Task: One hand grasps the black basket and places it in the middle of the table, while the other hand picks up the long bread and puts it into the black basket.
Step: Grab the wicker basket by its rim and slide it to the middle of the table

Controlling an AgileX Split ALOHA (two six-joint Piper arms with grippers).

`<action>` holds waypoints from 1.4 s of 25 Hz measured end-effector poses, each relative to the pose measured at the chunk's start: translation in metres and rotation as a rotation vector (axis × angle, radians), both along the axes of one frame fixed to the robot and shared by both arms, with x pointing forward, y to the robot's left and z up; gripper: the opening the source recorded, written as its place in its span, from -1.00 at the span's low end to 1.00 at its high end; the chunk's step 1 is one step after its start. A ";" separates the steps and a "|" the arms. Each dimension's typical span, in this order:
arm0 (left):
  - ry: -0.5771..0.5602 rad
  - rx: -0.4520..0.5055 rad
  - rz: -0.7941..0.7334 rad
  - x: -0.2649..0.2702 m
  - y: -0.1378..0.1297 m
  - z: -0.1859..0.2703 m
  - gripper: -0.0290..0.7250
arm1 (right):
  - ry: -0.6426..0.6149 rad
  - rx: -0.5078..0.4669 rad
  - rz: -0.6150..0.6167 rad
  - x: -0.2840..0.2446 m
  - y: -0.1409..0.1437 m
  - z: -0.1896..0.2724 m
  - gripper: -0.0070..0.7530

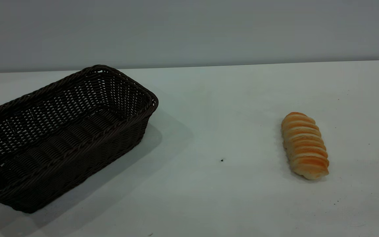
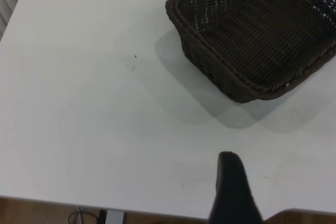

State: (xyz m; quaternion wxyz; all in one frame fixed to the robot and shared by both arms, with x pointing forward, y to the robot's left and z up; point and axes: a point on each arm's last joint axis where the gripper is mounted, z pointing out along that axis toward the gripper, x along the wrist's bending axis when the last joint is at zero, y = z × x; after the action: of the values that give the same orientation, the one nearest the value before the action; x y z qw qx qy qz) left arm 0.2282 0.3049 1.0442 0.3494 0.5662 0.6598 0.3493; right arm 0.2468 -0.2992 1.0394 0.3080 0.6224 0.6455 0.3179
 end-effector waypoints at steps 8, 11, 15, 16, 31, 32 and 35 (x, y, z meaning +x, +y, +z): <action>0.000 0.000 0.000 0.000 0.000 0.000 0.52 | 0.000 0.000 0.000 0.000 0.000 0.000 -0.18; 0.000 0.000 0.000 0.000 0.000 0.000 0.52 | 0.000 0.000 0.000 0.000 0.000 0.000 -0.18; 0.000 0.000 0.000 0.000 0.000 0.000 0.52 | 0.000 0.000 0.000 0.000 0.000 0.000 -0.18; 0.000 0.000 0.000 0.000 0.000 0.000 0.52 | 0.000 0.000 0.000 0.000 0.000 0.000 -0.18; 0.000 -0.022 -0.063 0.000 -0.002 0.000 0.52 | 0.000 0.000 0.000 0.000 0.000 0.000 -0.18; 0.000 -0.025 -0.081 0.000 -0.002 0.000 0.52 | 0.000 0.000 0.000 0.000 0.000 0.000 -0.18; 0.001 -0.026 -0.119 0.000 -0.002 0.000 0.52 | 0.000 0.000 0.000 0.000 0.000 0.000 -0.18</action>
State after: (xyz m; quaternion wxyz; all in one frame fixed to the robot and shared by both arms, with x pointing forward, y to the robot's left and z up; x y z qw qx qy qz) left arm 0.2286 0.3034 1.0441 0.3765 0.6000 0.6295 0.3193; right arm 0.2468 -0.2992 1.0394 0.3080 0.6224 0.6455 0.3179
